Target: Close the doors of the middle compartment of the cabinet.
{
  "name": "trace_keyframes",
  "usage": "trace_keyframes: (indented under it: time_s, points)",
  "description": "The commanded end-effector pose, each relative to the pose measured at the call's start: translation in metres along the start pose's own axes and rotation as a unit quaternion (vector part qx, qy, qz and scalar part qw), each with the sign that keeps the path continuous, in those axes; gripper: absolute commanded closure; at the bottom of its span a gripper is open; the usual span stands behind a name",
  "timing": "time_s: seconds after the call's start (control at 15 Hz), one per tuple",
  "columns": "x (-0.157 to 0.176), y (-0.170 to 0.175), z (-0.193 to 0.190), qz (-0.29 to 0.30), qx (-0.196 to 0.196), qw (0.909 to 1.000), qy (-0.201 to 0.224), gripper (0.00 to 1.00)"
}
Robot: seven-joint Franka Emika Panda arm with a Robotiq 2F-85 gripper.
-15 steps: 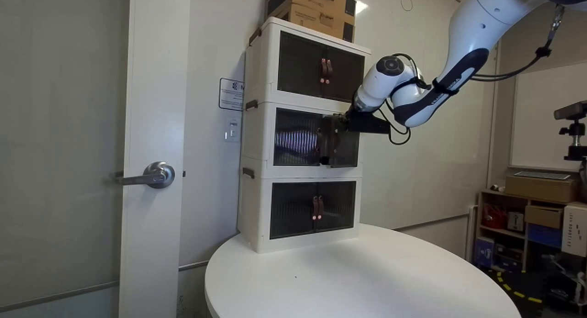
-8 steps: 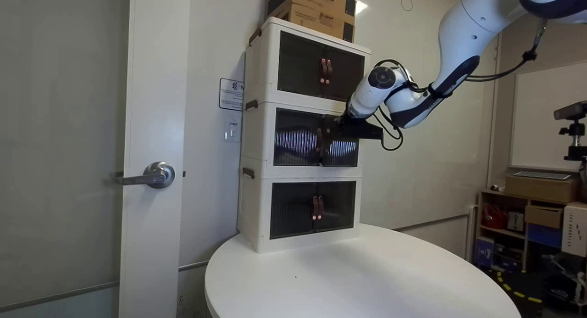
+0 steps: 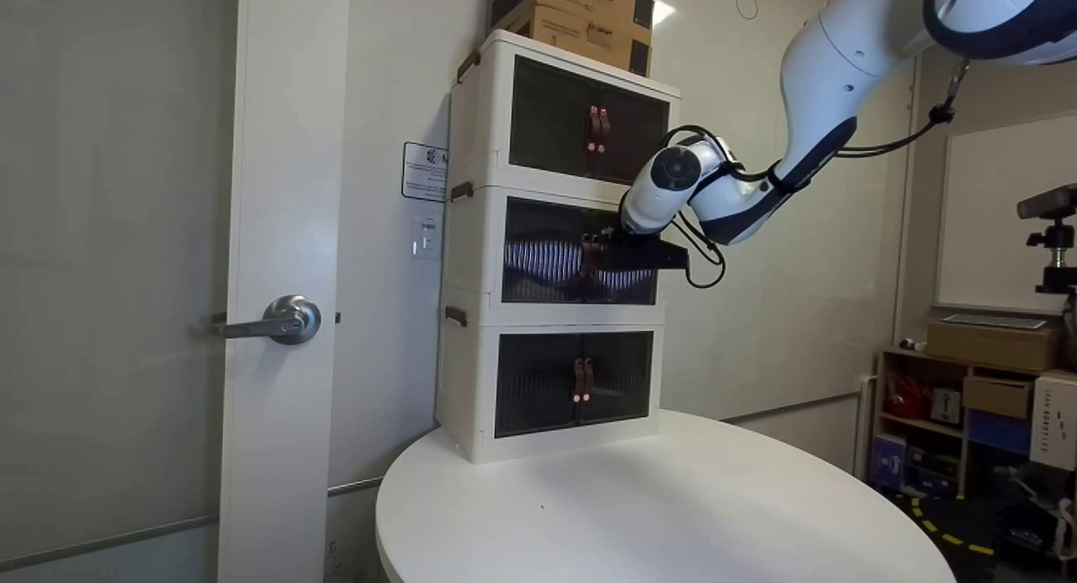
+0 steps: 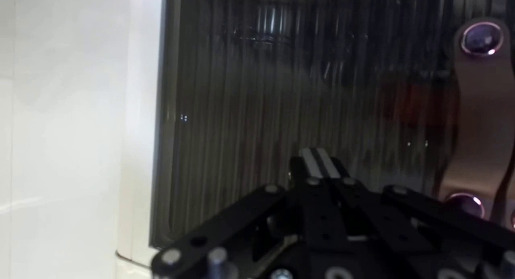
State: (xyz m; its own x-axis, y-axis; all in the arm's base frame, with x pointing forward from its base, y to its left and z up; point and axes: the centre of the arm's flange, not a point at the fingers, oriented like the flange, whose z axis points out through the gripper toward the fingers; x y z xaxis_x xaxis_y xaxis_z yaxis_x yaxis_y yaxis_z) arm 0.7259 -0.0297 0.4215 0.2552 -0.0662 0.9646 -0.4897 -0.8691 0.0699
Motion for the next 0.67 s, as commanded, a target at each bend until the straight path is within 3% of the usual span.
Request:
trace_keyframes:
  time_s: [0.0,0.07,0.13,0.27,0.6]
  points:
    - [-0.007,-0.013,0.011,-0.003,-0.001,0.9999,0.014,1.00]
    - [-0.006,-0.012,0.006,-0.005,0.000,1.0000,0.004,1.00]
    - [-0.004,-0.010,0.002,-0.010,0.005,0.9999,-0.012,0.74]
    - [0.008,-0.002,-0.014,-0.006,0.022,0.9983,-0.053,0.68]
    - [0.032,0.031,-0.082,-0.051,0.062,0.9841,-0.158,0.29]
